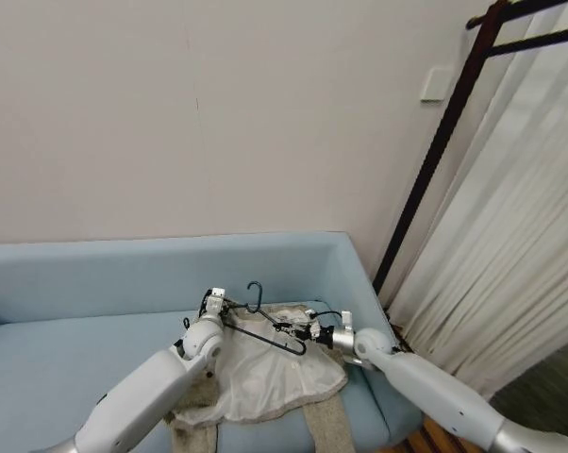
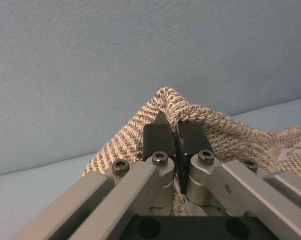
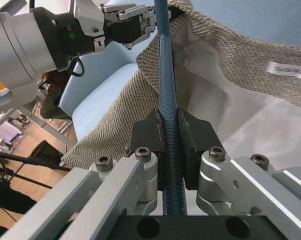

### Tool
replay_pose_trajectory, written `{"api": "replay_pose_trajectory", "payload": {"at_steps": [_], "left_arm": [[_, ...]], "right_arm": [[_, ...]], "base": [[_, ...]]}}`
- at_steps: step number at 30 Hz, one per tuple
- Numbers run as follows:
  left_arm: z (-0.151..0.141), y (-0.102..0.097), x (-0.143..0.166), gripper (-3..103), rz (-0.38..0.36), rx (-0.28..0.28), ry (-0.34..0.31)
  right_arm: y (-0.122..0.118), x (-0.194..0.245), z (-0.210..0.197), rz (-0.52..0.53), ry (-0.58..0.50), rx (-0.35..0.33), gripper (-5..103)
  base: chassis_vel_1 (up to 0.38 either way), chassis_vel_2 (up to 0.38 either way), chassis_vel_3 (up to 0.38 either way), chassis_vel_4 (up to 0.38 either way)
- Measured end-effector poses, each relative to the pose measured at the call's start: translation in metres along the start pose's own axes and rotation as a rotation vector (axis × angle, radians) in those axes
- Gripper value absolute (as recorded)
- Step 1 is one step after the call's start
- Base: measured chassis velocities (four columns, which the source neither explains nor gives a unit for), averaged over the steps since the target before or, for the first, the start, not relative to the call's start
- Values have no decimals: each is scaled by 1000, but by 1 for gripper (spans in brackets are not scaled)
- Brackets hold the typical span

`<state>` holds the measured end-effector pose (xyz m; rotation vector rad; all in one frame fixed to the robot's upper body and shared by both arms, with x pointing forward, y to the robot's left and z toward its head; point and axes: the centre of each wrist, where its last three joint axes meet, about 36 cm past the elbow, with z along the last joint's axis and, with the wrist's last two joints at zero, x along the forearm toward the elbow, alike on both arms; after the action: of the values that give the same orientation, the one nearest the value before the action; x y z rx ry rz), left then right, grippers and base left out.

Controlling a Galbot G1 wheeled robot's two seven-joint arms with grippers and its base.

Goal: Pick up the clothes from the sofa and hang them on the clothes hanger.

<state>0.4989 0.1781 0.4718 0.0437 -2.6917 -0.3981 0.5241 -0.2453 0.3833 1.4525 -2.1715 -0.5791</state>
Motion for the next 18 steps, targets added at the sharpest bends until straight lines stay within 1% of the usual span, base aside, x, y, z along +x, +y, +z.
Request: {"api": "replay_pose_trajectory", "payload": {"at_steps": [5, 7, 9, 10, 14, 15, 18], "left_arm": [[-3, -6, 3, 1, 19, -9, -9], [-5, -10, 5, 1, 28, -11, -13], [-7, -18, 9, 1, 41, -9, -16], [-7, -18, 9, 1, 41, -9, -16], [-9, -27, 14, 1, 53, -10, -16], [-9, -27, 14, 1, 53, -10, -16], [-8, -28, 13, 1, 49, -11, -10]], "right_arm": [[2, -12, 3, 1, -2, -10, 8], [1, -14, 1, 22, -6, -12, 8], [-5, -18, 0, 67, -17, -24, 8], [-5, -18, 0, 67, -17, -24, 8], [-6, -29, 0, 135, -49, -63, 8], [-6, -29, 0, 135, -49, -63, 8], [-8, -34, 3, 179, -42, -55, 8]], "base": [[0, 0, 0, 0], [0, 0, 0, 0], [0, 0, 0, 0], [0, 0, 0, 0], [0, 0, 0, 0], [0, 0, 0, 0], [0, 0, 0, 0]]}}
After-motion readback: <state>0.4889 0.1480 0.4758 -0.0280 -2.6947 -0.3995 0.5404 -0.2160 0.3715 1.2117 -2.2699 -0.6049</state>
